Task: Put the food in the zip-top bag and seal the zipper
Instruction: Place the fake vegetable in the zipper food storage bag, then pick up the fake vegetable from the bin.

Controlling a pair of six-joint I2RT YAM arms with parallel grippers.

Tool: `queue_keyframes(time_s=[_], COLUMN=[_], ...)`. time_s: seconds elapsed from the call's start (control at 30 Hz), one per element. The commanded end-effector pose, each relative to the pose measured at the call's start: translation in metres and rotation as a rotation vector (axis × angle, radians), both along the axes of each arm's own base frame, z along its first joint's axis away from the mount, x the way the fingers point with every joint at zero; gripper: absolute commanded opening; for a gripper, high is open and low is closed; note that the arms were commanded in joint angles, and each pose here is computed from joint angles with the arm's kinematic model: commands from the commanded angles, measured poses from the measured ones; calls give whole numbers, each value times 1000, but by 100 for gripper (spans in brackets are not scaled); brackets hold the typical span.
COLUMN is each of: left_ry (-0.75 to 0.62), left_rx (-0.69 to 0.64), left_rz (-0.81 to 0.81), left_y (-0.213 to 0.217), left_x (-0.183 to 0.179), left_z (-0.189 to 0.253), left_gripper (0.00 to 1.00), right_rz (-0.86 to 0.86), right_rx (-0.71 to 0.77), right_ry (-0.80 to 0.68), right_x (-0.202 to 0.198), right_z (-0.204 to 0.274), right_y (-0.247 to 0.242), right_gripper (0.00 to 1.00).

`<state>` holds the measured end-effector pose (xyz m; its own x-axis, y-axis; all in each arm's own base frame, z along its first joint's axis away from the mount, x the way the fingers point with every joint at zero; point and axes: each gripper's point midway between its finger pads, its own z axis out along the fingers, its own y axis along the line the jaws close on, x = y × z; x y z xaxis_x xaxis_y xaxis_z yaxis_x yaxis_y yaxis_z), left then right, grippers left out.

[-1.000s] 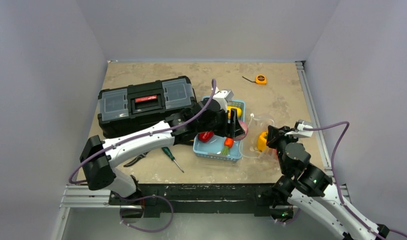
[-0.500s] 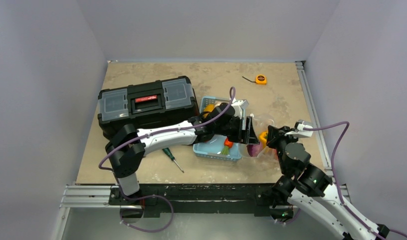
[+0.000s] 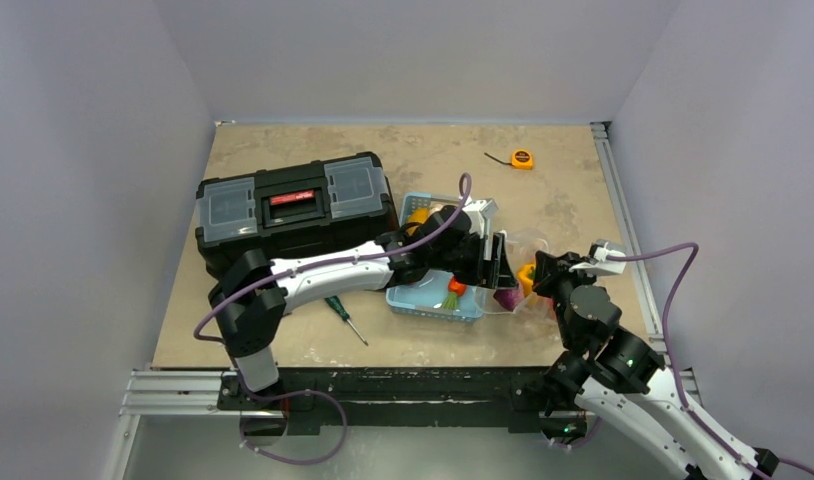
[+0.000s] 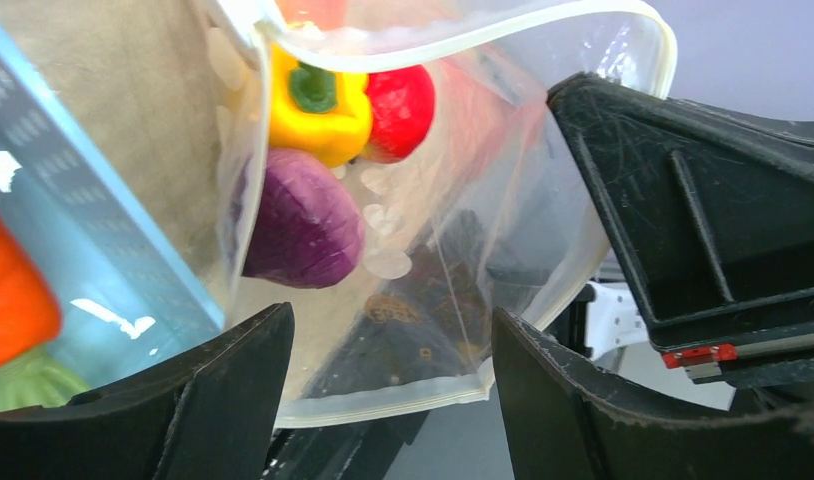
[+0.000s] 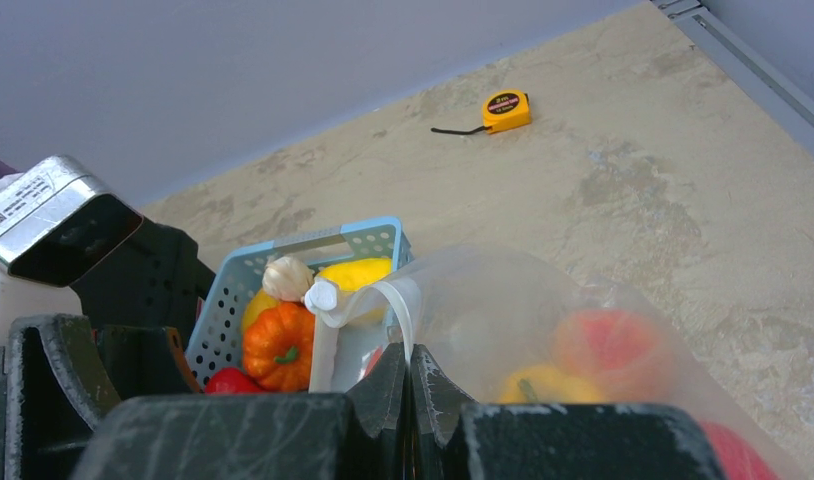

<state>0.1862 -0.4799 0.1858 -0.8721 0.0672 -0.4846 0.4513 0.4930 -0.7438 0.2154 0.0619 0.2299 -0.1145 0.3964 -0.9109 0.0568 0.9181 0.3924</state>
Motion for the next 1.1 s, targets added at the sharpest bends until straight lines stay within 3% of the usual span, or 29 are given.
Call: queue_keyframes(time_s=[0.0,0.23,0.53,0.7,0.83,1.07], left_ry=[-132,-270,-369,-366,-329,-354], left_rx=[-19,74,479,539,576,756], left_rz=[54,192,307,284,228,157], left_y=[17,65,125,124,114,109], left_x=[8,24,51,72,91,121], left_z=[42,47,10,1,-11,-35], left_gripper=[71,71,77,84,83,83], right_rz=[14,14,15,17,18,20], right_rx=[21,23,21,18,19,16], right_ry=[-31,-32,-31,-29,-28,-26], right_x=[2,2,2,2,2,2], right_z=[9,10,9,9,9,8], right_y=[4,4,5,5,6,6], right_gripper=[0,0,0,0,0,0])
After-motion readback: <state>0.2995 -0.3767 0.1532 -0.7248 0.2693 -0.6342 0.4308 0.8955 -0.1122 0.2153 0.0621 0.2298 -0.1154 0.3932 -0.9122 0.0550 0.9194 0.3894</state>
